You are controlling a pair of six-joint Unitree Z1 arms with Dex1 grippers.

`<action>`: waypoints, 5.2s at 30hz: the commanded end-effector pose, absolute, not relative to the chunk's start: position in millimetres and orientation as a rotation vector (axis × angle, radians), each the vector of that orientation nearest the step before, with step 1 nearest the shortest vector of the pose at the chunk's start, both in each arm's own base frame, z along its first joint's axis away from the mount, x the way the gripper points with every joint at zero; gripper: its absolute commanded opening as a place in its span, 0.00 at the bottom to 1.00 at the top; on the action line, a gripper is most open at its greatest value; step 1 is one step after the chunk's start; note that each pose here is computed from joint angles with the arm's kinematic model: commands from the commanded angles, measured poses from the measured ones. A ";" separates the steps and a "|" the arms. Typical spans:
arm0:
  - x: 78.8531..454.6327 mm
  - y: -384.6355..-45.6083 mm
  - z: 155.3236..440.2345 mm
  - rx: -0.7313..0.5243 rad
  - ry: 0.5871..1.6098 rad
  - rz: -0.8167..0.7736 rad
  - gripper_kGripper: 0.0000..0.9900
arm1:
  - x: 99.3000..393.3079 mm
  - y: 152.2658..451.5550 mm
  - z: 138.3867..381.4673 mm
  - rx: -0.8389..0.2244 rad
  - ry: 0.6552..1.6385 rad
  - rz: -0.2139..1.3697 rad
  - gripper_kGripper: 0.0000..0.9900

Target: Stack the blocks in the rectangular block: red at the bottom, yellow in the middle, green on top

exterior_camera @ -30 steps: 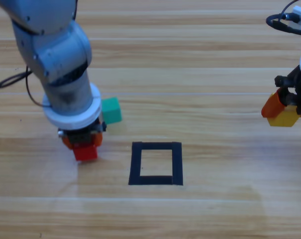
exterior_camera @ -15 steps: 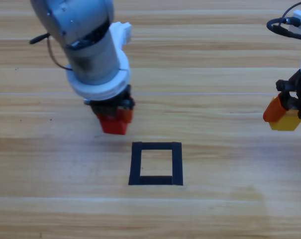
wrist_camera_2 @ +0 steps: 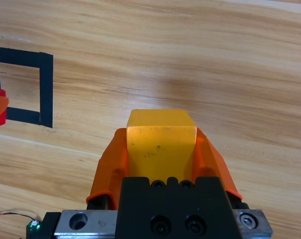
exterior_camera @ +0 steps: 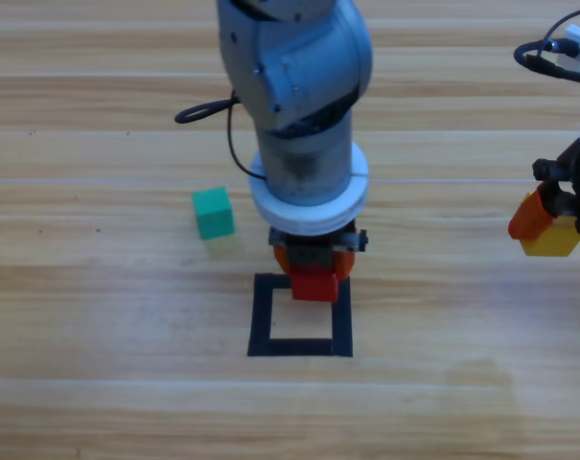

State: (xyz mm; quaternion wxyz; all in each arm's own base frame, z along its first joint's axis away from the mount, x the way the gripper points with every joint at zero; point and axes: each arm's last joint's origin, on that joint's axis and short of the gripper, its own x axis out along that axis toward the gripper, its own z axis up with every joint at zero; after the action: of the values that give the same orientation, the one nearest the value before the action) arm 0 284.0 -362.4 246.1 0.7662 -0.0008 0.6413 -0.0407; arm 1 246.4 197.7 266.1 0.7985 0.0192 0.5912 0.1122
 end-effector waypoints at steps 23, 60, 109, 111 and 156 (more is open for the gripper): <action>282.1 -369.7 182.2 -0.017 1.473 0.116 0.13 | 238.3 209.8 243.5 -0.049 1.335 0.269 0.16; 286.0 -372.4 167.6 0.001 1.444 0.071 0.13 | 241.1 212.0 237.9 -0.054 1.340 0.261 0.16; 262.1 -293.1 412.5 -0.234 1.003 -0.082 1.00 | 218.5 240.8 279.7 -0.033 1.296 0.252 0.16; 255.1 -255.9 433.8 -0.236 0.944 -0.050 1.00 | 217.3 254.1 279.2 -0.027 1.311 0.228 0.16; 139.1 -57.3 326.7 -0.210 0.684 -0.274 1.00 | 227.3 425.5 178.0 -0.076 1.336 0.060 0.17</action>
State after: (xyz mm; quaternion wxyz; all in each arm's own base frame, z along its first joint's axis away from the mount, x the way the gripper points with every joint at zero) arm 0 135.9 -59.9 333.6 0.9295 -0.1019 0.3201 -0.1527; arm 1 230.4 415.1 211.4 0.7907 -0.0031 0.6106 0.0450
